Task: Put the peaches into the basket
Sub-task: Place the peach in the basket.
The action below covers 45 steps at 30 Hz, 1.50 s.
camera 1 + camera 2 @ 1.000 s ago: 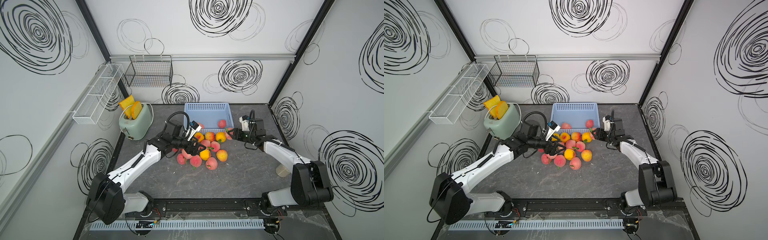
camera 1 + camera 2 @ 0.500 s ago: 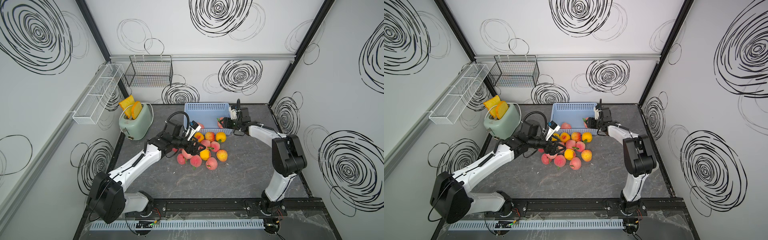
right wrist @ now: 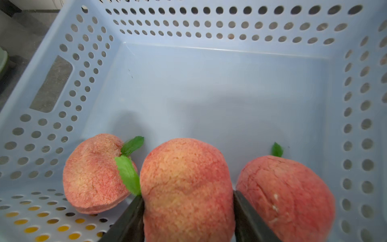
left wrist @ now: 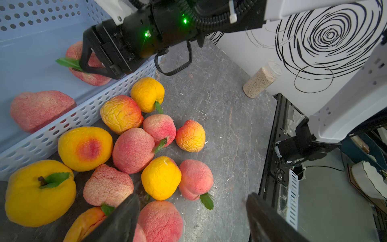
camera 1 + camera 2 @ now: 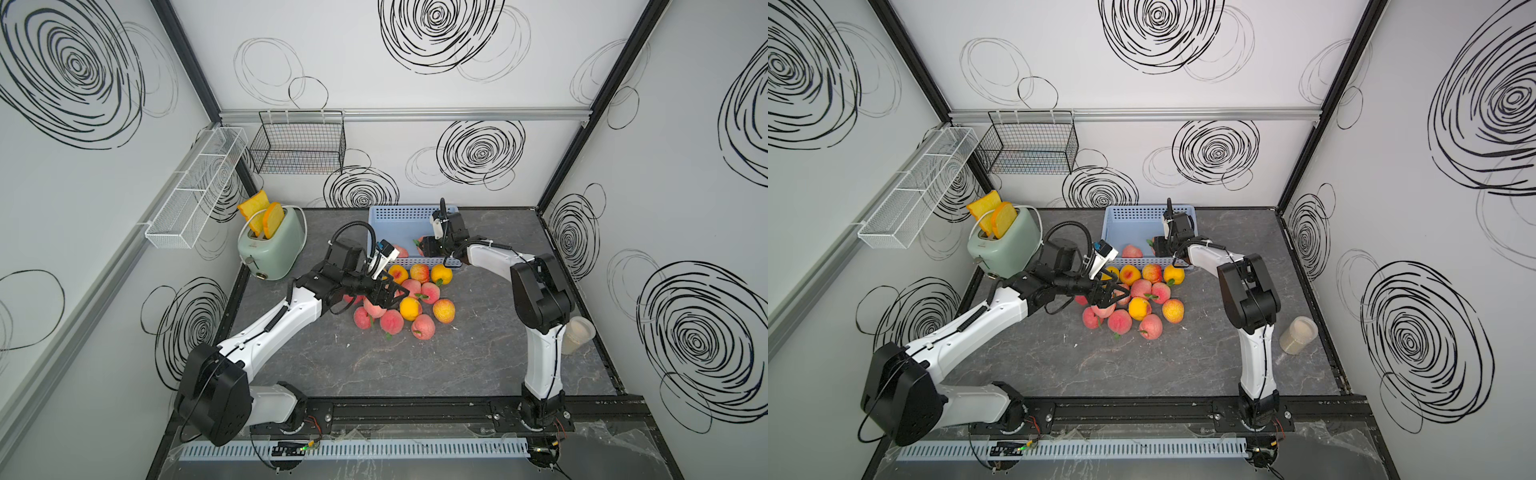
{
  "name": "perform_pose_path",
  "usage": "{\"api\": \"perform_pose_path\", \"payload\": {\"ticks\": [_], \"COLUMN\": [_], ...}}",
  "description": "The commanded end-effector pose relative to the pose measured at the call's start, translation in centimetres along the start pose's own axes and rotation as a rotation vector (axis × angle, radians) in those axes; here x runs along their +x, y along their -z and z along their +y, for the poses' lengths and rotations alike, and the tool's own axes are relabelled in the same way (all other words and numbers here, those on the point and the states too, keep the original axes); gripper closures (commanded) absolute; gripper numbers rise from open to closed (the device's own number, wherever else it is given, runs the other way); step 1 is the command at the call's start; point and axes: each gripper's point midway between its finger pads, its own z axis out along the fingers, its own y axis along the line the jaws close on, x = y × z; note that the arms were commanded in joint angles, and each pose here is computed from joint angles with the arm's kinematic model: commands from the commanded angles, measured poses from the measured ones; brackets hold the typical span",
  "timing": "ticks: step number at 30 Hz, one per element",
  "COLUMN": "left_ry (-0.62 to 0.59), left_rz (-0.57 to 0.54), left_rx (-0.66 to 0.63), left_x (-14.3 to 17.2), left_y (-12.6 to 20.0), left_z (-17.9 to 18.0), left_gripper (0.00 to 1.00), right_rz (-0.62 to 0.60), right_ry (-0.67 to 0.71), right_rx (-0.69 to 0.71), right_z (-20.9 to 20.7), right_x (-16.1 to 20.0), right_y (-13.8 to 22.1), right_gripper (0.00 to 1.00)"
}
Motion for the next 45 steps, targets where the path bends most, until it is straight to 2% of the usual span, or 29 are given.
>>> {"api": "perform_pose_path", "payload": {"ticks": [1,12,19,25,36,45], "left_ry": [-0.002,0.011,0.016,0.018,0.029,0.052], "left_rz": [-0.017,-0.015,-0.016,-0.018,-0.019,-0.044], "left_rx": [-0.008,-0.021,-0.03,-0.043,-0.07,-0.122], "left_x": [-0.5,-0.4,-0.4,-0.5,-0.5,-0.8], "left_y": [0.1,0.1,0.2,0.3,0.4,0.9], "left_z": [0.5,1.0,1.2,1.4,2.1,3.5], "left_gripper": [0.15,0.15,0.14,0.14,0.14,0.16], "right_rz": [0.018,0.021,-0.002,-0.039,-0.171,-0.322], "right_ry": [0.032,0.041,0.049,0.046,0.044,0.084], "right_rx": [0.059,0.109,0.11,0.102,0.063,-0.041], "right_z": [-0.9,-1.7,-1.0,-0.4,0.5,1.3], "right_x": [0.1,0.4,-0.3,-1.4,-2.7,1.7], "right_y": [-0.5,-0.7,0.1,1.8,8.4,15.0], "right_gripper": [0.39,0.36,0.24,0.2,0.17,0.15]}}
